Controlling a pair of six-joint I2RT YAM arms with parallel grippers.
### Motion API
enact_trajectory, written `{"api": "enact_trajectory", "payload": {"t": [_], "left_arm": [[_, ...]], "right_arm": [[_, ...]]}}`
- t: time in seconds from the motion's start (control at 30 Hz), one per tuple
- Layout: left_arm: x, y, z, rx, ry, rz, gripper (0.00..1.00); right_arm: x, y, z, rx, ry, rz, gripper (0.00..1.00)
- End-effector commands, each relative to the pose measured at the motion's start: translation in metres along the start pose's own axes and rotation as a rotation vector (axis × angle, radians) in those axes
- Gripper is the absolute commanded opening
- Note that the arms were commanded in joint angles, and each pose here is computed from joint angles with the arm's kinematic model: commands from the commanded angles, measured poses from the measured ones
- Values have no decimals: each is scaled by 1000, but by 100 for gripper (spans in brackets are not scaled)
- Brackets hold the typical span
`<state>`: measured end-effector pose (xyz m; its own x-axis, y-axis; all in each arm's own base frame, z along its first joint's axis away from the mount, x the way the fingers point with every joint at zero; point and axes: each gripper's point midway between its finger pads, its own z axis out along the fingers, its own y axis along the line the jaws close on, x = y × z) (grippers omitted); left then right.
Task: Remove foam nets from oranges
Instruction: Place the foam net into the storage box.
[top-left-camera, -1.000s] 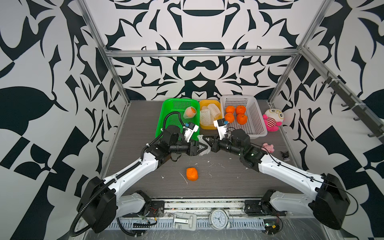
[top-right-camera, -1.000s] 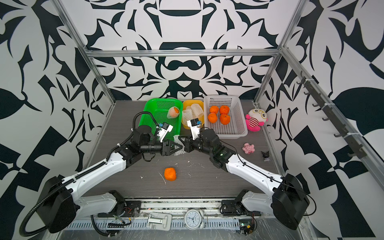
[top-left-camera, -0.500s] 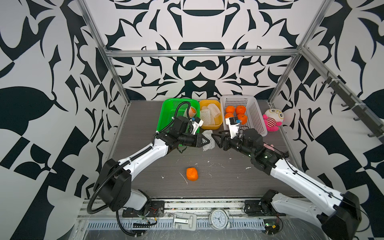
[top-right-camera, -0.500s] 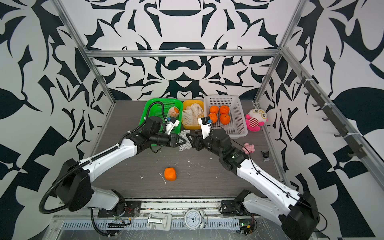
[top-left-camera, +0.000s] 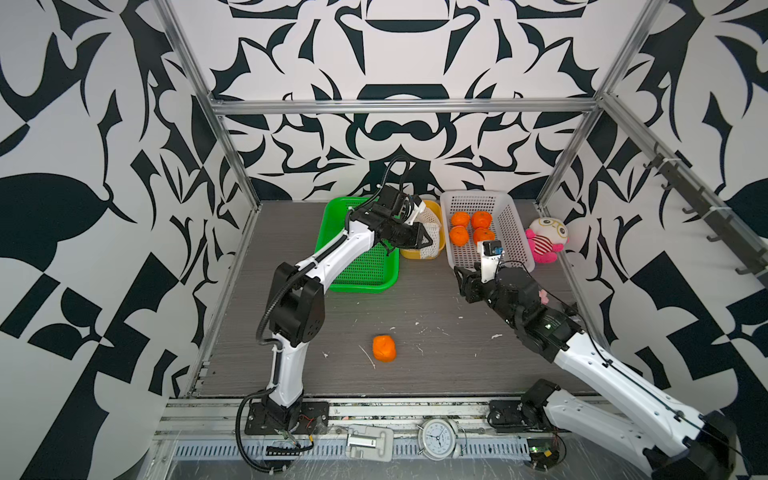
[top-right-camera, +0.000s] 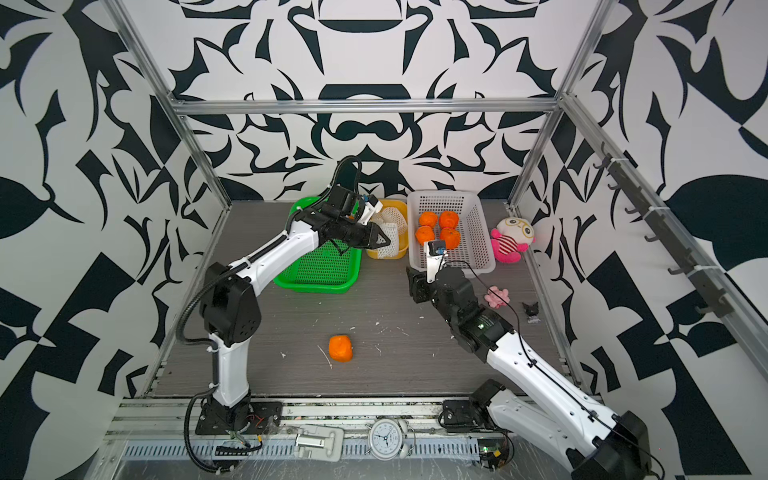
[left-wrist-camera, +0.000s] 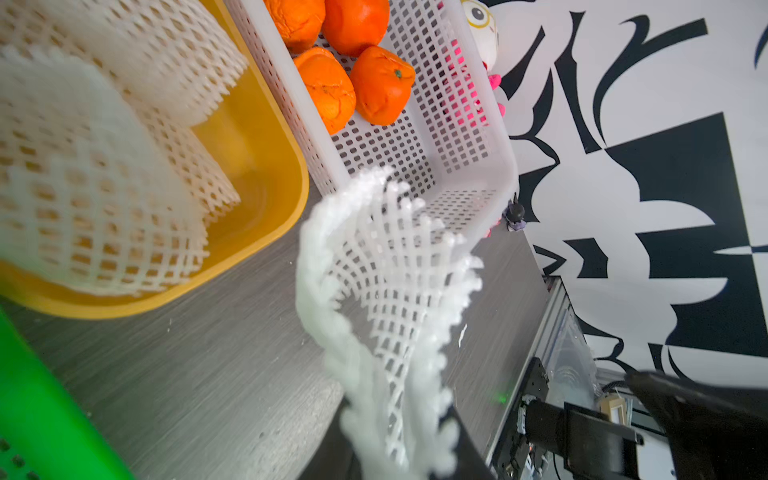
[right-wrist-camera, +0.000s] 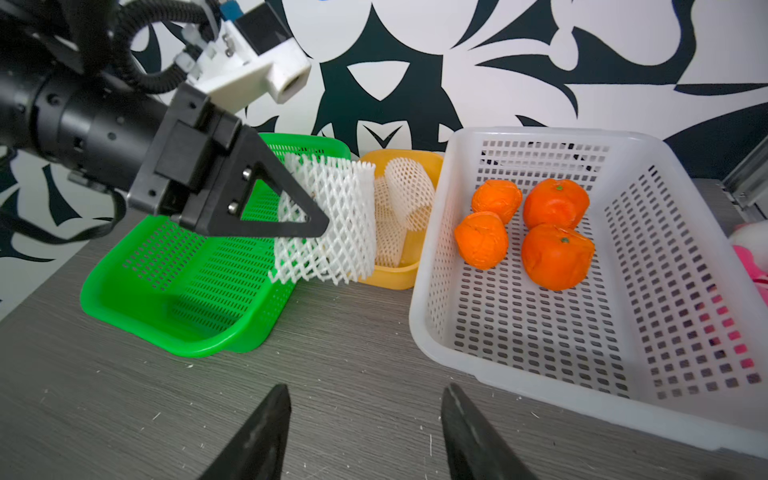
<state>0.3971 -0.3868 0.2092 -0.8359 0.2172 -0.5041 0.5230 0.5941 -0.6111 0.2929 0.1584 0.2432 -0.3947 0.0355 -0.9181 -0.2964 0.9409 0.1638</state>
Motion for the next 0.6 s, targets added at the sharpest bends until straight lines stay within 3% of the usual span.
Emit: {"api": "enact_trajectory", "payload": {"t": [0.0, 0.57], "left_arm": [[1, 18, 7, -66, 68, 1, 24], [-37, 82, 72, -198, -8, 55, 25]], "right_arm": [[-7, -9, -2, 49, -38, -9, 61], [-4, -3, 5, 12, -18, 29, 61]]}}
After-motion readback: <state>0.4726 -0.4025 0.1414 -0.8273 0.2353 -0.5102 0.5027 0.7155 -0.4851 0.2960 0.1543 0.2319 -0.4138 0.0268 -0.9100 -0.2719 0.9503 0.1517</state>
